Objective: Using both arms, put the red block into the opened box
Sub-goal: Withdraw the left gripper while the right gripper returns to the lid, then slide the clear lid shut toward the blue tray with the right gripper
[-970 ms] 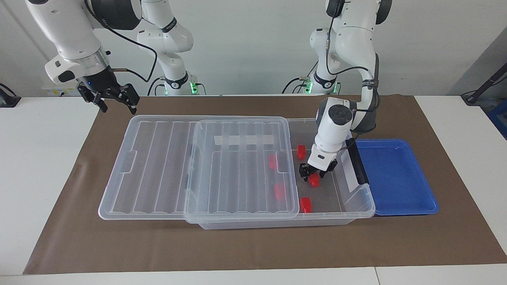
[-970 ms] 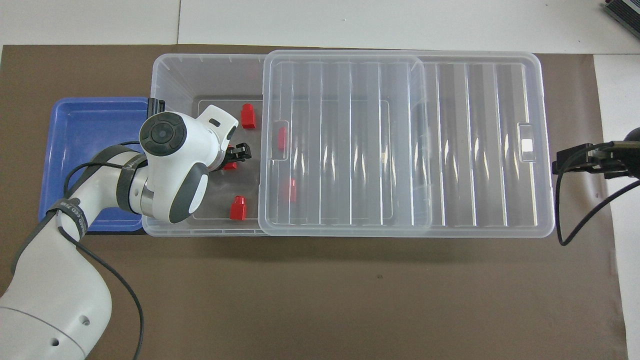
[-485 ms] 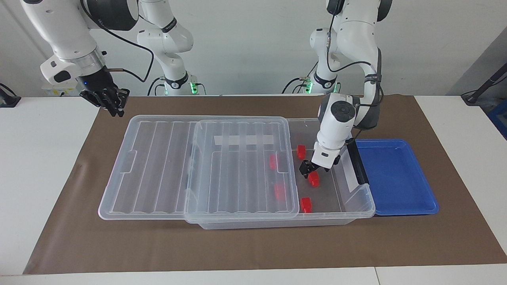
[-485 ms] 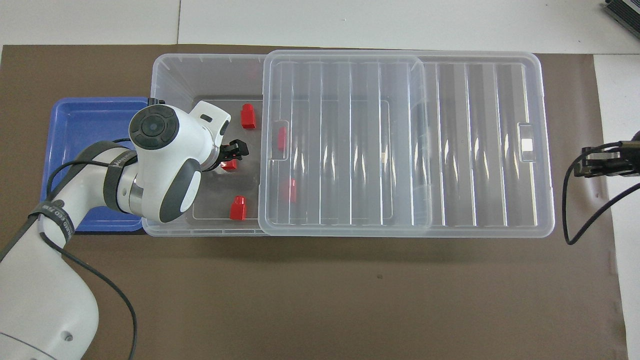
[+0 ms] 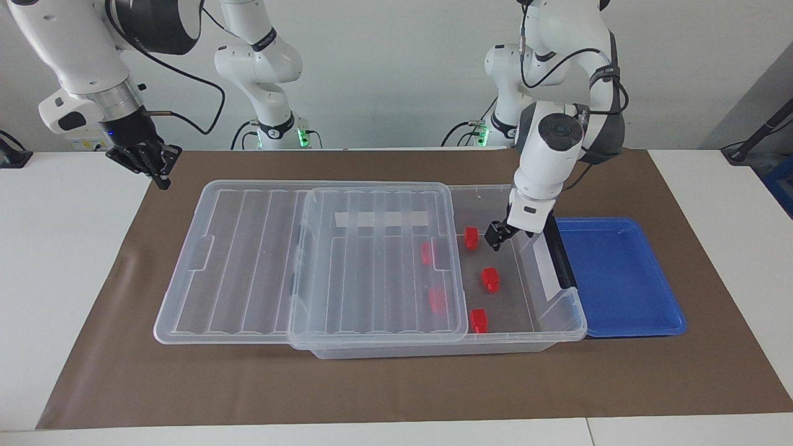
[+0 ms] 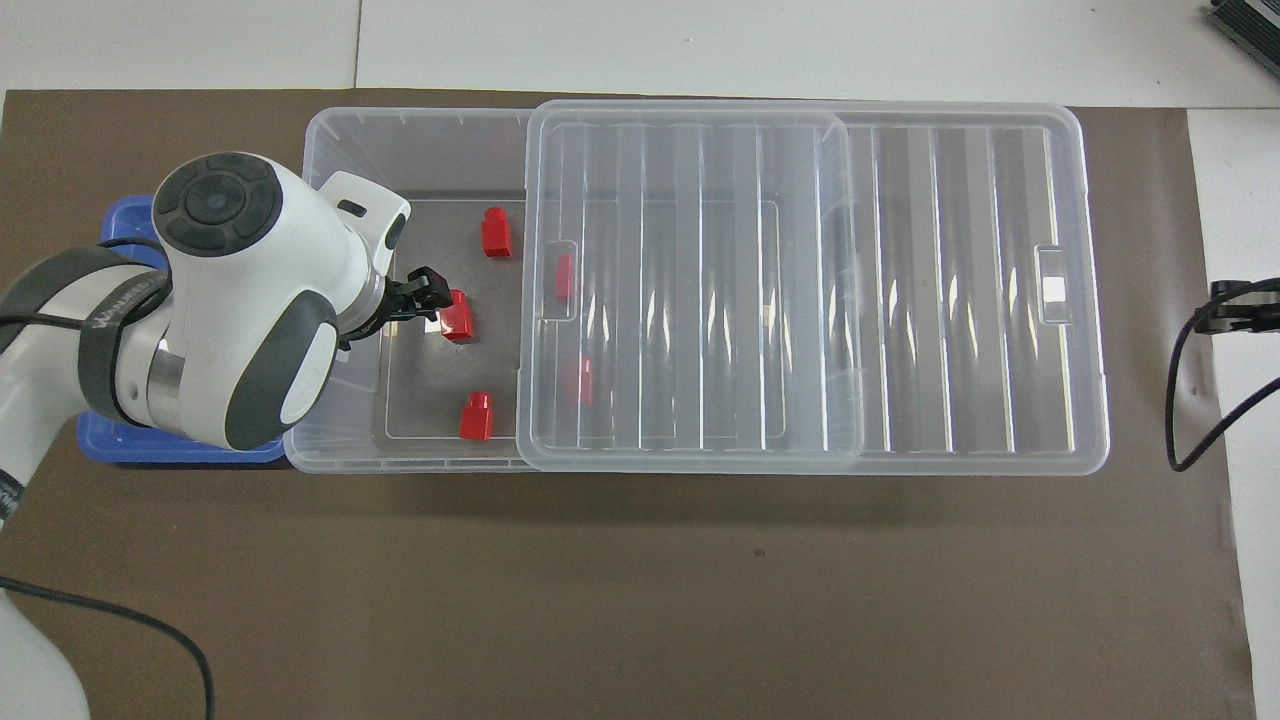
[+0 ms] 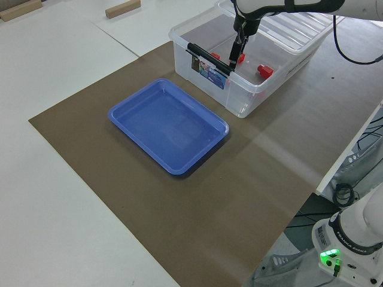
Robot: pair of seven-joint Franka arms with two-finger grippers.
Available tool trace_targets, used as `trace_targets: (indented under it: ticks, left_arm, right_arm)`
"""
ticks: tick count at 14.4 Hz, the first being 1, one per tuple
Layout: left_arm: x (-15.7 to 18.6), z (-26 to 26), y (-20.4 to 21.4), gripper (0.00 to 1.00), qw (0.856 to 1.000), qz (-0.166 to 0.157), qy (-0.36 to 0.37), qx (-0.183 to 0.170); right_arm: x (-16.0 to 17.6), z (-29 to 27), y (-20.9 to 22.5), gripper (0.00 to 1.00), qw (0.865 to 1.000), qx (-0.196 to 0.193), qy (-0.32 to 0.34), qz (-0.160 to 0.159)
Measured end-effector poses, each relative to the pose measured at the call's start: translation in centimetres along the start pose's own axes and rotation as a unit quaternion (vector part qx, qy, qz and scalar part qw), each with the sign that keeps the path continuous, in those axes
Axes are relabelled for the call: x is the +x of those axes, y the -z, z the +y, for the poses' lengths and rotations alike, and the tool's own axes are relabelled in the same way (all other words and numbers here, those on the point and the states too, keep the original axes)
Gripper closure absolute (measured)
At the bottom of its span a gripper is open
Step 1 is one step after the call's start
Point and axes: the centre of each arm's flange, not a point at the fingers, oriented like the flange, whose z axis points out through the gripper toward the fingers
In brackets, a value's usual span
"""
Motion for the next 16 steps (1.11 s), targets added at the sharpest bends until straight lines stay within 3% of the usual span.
trace_targets:
  ticks: [3,6,10,16]
  left_arm:
    - [-0.1,-1.3,4.4,0.0,1.0,0.009,-0.002,0.026]
    - [0.5,-3.3,8.8,0.0,0.999,0.014,0.01,0.029]
    - [2.3,-11.3,13.4,0.0,0.999,0.012,-0.029,0.034]
    - [3.4,-18.3,15.1,0.0,0.993,0.005,-0.116,0.03]
  right_arm:
    - [1.6,1.6,-2.6,0.99,1.0,-0.005,0.018,0.025]
    - [4.0,2.2,-6.9,0.99,0.998,-0.01,0.04,0.037]
    - [6.5,1.8,-13.0,0.99,0.997,-0.013,0.057,0.04]
    - [7.1,-1.1,-14.4,0.99,0.997,0.007,0.069,0.043]
